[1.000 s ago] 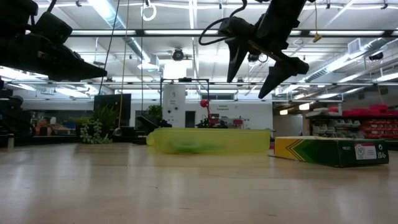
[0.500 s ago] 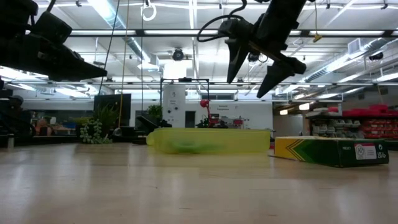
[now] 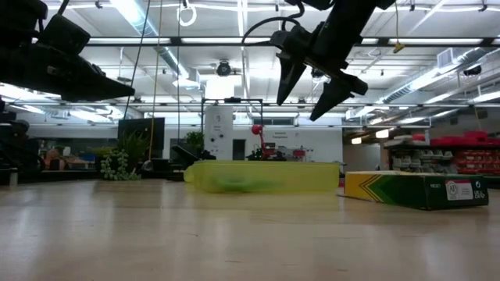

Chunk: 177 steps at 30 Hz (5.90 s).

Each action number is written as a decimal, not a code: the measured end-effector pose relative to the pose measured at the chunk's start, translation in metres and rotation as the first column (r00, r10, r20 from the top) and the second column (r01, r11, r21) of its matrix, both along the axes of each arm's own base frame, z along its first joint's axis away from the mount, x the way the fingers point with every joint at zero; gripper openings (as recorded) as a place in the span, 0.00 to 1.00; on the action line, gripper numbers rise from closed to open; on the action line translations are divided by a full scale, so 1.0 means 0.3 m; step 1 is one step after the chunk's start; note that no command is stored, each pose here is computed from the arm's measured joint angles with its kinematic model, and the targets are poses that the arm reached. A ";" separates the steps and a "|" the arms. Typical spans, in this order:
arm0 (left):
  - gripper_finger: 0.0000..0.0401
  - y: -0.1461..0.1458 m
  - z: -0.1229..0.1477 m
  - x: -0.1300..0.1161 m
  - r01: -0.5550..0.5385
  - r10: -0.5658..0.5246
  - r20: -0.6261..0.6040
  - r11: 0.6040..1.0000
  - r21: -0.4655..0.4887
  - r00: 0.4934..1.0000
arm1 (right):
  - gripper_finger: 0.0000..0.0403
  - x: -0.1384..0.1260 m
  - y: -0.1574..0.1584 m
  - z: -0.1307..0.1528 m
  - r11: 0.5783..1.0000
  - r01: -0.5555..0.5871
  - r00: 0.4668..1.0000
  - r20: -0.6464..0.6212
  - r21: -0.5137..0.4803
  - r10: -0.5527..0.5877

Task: Pack school essentials
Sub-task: Put the yellow crayon box into the yellow supply box

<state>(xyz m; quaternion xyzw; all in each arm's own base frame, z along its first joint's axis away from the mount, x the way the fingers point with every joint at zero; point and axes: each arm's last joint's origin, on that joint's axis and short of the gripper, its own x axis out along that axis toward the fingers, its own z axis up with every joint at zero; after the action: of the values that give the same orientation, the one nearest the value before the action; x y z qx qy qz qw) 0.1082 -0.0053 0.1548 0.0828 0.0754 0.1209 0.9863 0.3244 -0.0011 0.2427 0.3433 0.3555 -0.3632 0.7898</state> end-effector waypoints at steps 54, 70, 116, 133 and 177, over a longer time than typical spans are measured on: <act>0.03 0.004 0.002 -0.001 -0.043 0.042 0.002 0.999 0.020 0.999 | 0.91 -0.084 0.021 -0.106 0.989 -0.130 0.956 -0.275 -0.077 0.104; 0.03 0.004 0.001 -0.001 -0.041 0.041 -0.006 0.999 0.031 0.999 | 0.91 -0.134 0.086 -0.172 0.990 -0.128 0.938 -0.316 0.063 0.141; 0.02 0.004 -0.001 0.001 -0.042 0.043 -0.012 0.999 0.029 0.999 | 0.91 -0.047 0.361 -0.197 0.976 -0.050 0.952 -0.285 0.210 0.110; 0.02 0.004 -0.001 0.001 -0.043 0.043 -0.010 0.999 0.022 0.999 | 0.90 -0.056 0.390 -0.189 0.990 -0.014 0.966 -0.254 0.143 0.050; 0.05 0.004 -0.002 0.001 -0.043 0.043 -0.011 0.999 0.023 0.999 | 0.90 -0.071 0.377 -0.207 0.998 -0.004 0.963 -0.269 0.066 0.022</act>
<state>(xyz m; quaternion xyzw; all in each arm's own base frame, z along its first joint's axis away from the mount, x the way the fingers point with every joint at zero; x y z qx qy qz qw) 0.1085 -0.0041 0.1543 0.0930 0.0816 0.1425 0.9820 0.3031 0.1121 0.1807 0.3137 0.4736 -0.3897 0.7248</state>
